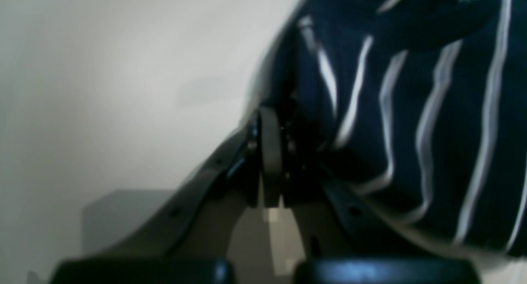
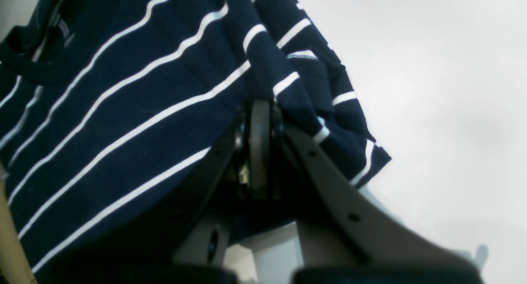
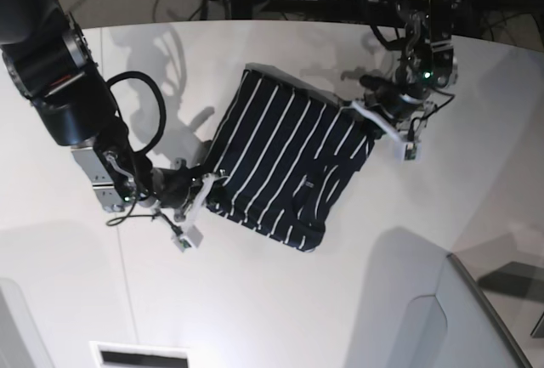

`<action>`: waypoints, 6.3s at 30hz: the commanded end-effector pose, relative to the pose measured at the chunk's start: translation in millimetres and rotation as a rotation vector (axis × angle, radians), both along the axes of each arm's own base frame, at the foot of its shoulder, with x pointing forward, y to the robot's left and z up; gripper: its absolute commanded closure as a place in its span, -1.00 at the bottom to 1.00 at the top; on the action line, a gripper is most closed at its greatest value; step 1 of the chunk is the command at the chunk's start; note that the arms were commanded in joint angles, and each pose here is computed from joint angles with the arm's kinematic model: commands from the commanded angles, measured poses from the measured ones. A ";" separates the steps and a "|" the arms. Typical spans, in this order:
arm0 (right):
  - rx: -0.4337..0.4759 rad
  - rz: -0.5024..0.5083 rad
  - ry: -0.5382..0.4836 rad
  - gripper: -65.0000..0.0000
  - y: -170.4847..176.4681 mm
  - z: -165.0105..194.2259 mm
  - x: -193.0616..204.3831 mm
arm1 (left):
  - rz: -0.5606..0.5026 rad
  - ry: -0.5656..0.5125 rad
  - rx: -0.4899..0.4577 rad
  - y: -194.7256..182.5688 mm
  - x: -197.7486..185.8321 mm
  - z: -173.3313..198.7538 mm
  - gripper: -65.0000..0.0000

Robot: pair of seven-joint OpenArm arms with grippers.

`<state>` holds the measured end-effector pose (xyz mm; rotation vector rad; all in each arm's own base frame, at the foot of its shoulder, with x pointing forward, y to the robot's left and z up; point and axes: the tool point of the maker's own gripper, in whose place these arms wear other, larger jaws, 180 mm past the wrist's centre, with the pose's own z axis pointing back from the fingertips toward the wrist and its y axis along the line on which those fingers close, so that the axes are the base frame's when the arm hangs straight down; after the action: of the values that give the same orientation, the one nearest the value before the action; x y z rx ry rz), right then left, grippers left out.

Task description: Layout the t-shirt on the table in an organized manner, then fold the t-shirt properly

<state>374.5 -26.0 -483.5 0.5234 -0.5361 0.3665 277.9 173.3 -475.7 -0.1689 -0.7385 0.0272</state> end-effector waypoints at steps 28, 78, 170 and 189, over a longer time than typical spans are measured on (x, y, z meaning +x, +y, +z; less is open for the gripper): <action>-0.191 -0.206 0.021 1.00 -84.7 -6.9 -44.1 | -0.096 -0.037 0.111 -15.3 94.5 9.6 1.00; -0.193 -0.260 0.035 1.00 -58.7 54.6 -110.0 | -0.151 -0.316 0.065 -59.7 173.3 81.7 1.00; -0.326 -0.198 0.121 1.00 -73.1 -5.6 -167.1 | -0.281 -0.155 0.052 -104.6 84.6 14.7 1.00; -0.388 -0.303 0.083 1.00 -136.5 30.2 -170.1 | -0.249 -0.287 0.248 -18.0 -4.0 81.1 1.00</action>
<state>199.4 -156.1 -459.1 0.0945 -0.4170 0.1474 265.4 154.3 -406.6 -0.0288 -0.9457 -0.3316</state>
